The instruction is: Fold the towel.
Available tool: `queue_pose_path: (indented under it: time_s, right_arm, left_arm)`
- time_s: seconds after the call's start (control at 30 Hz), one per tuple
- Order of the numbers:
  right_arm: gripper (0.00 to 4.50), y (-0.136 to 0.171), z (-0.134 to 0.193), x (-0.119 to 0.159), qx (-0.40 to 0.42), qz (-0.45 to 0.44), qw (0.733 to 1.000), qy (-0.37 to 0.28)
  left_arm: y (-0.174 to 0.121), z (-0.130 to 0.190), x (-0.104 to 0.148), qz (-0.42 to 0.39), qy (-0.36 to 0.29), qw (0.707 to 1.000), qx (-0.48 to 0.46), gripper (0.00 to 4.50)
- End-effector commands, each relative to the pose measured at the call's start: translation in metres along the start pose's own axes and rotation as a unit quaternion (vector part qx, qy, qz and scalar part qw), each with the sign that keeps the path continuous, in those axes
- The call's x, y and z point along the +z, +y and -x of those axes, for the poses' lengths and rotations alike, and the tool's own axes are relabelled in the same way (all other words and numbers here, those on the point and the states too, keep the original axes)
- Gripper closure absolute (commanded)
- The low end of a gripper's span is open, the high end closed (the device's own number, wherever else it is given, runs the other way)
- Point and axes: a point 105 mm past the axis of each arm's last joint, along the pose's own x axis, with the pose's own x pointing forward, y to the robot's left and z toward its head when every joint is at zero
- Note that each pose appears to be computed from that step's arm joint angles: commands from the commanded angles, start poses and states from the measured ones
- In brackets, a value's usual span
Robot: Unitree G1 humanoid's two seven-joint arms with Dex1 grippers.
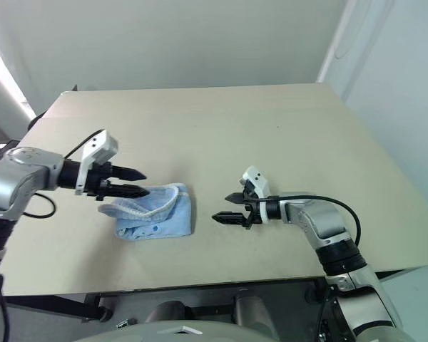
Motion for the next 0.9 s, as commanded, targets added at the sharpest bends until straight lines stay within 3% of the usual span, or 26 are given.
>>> queue_pose_path:
  time_s: [0.03,0.27,0.5,0.7,0.9]
  right_arm:
    - [0.00,0.005,0.001,0.010,0.007,0.018,1.000,-0.014]
    - [0.00,0.006,0.001,0.008,0.011,0.018,1.000,-0.012]
    - [0.00,0.003,-0.003,0.012,0.010,0.026,1.000,-0.010]
    - [0.00,-0.001,-0.002,0.016,0.002,0.028,1.000,-0.013]
    - [0.00,-0.004,-0.002,0.013,-0.011,0.030,0.999,-0.013]
  left_arm:
    - [0.007,0.029,0.000,-0.044,-0.014,0.998,0.036,1.64]
    - [0.003,0.064,-0.015,-0.087,-0.005,0.995,0.058,1.64]
    - [-0.004,0.050,-0.045,-0.106,0.036,0.993,0.043,1.64]
    - [-0.003,0.035,-0.045,-0.078,0.012,0.996,0.037,1.64]
    - [-0.005,0.034,-0.047,-0.072,0.014,0.997,0.015,3.67]
